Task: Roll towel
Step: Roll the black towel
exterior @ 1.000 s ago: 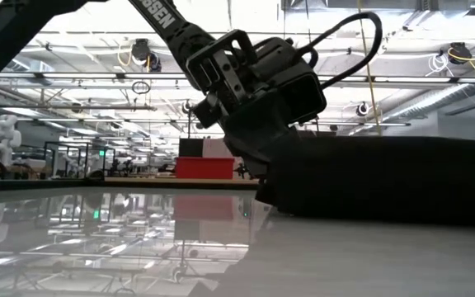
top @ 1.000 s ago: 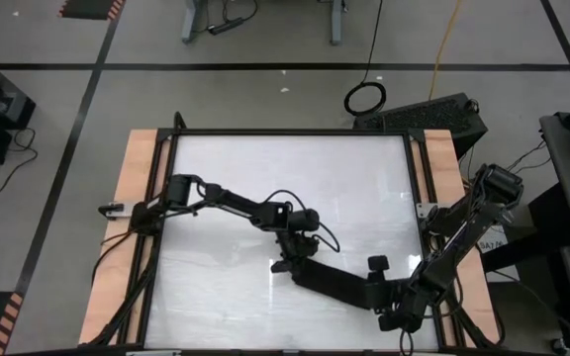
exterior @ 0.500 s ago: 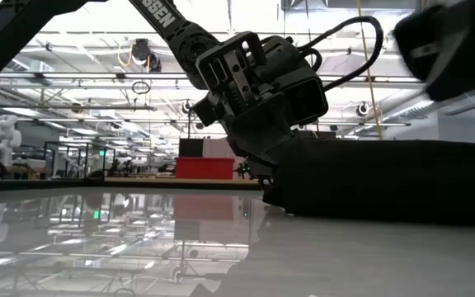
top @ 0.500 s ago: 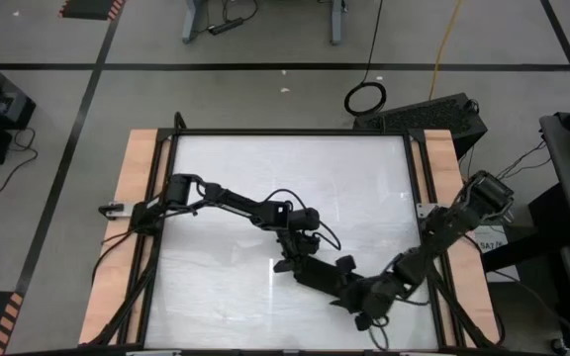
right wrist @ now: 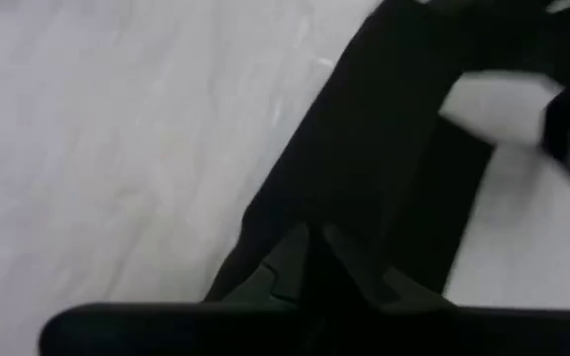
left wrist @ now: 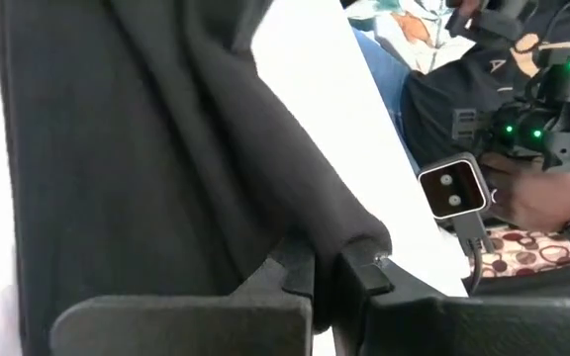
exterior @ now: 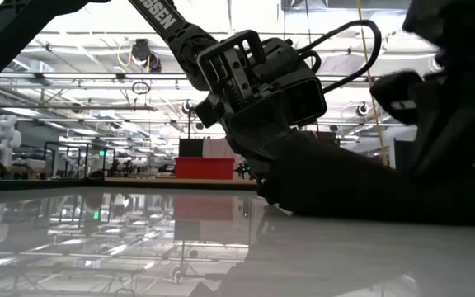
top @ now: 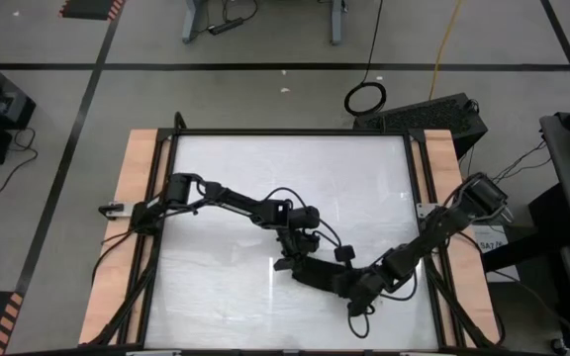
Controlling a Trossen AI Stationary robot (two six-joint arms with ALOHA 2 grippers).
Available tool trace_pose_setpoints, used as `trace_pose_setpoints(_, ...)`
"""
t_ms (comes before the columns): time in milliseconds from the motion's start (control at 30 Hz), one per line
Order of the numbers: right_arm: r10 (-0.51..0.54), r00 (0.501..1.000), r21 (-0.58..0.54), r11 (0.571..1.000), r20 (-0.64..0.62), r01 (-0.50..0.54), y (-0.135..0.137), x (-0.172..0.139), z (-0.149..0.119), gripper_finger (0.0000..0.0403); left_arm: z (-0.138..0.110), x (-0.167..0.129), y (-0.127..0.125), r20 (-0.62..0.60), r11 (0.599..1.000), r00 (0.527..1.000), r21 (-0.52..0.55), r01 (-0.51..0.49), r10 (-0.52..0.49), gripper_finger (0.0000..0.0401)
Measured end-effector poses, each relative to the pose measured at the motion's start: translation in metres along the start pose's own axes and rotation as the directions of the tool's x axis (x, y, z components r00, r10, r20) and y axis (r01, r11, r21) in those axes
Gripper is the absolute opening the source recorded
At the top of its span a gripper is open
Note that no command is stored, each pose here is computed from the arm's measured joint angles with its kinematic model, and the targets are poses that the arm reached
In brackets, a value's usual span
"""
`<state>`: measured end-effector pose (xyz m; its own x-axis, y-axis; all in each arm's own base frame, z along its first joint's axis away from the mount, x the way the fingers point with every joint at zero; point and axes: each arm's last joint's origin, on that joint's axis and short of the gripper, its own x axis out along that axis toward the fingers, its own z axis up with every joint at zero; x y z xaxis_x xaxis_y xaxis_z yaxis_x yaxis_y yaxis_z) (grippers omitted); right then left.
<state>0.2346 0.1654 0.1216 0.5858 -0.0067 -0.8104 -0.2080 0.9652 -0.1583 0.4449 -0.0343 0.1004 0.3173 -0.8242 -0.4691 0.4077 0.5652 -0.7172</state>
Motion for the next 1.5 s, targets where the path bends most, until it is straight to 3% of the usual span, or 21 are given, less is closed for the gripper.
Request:
trace_pose_setpoints(200,-0.016,0.999,0.09,0.996,-0.031,0.018,-0.004,0.008,-0.012,0.0018,0.002,-0.01,-0.005,0.004,1.0,1.0,0.013,-0.008,0.008,0.0028)
trace_pose_setpoints(400,-0.014,1.0,0.189,0.982,-0.026,0.018,-0.007,0.011,-0.023,0.0017,0.017,-0.032,-0.035,0.031,0.968,0.987,0.193,-0.159,0.156,0.0127)
trace_pose_setpoints(533,0.004,1.0,0.225,0.974,0.005,-0.005,-0.01,0.014,-0.026,0.0017,0.021,-0.048,-0.057,0.03,0.906,0.952,0.298,-0.3,0.306,0.0193)
trace_pose_setpoints(667,0.016,1.0,0.24,0.97,0.022,-0.02,-0.013,0.016,-0.027,0.0017,0.021,-0.055,-0.09,0.02,0.787,0.89,0.458,-0.413,0.455,0.0232)
trace_pose_setpoints(800,0.021,1.0,0.247,0.969,0.023,-0.026,-0.015,0.017,-0.027,0.0017,0.006,-0.024,-0.117,-0.005,0.653,0.848,0.64,-0.404,0.53,0.024)
trace_pose_setpoints(900,0.034,0.999,0.246,0.968,0.024,-0.039,-0.015,0.017,-0.027,0.0018,-0.005,0.008,-0.129,0.039,0.502,0.807,0.765,-0.404,0.589,0.024)
trace_pose_setpoints(1000,0.035,0.999,0.245,0.969,0.025,-0.04,-0.015,0.017,-0.027,0.0018,-0.018,0.035,-0.128,0.09,0.343,0.732,0.84,-0.42,0.676,0.024)
trace_pose_setpoints(1100,0.039,0.999,0.249,0.967,0.025,-0.044,-0.015,0.017,-0.027,0.0018,-0.02,0.047,-0.127,0.138,0.244,0.692,0.872,-0.424,0.708,0.024)
trace_pose_setpoints(1233,0.044,0.999,0.254,0.966,0.032,-0.05,-0.014,0.017,-0.026,0.0018,-0.02,0.056,-0.116,0.176,0.17,0.648,0.884,-0.435,0.741,0.0241)
trace_pose_setpoints(1400,0.045,0.998,0.26,0.964,0.037,-0.053,-0.014,0.017,-0.026,0.0018,-0.024,0.057,-0.097,0.145,0.179,0.621,0.886,-0.428,0.77,0.0241)
trace_pose_setpoints(1500,0.045,0.998,0.26,0.964,0.037,-0.053,-0.014,0.018,-0.026,0.0018,-0.024,0.057,-0.091,0.166,0.146,0.56,0.871,-0.47,0.811,0.0241)
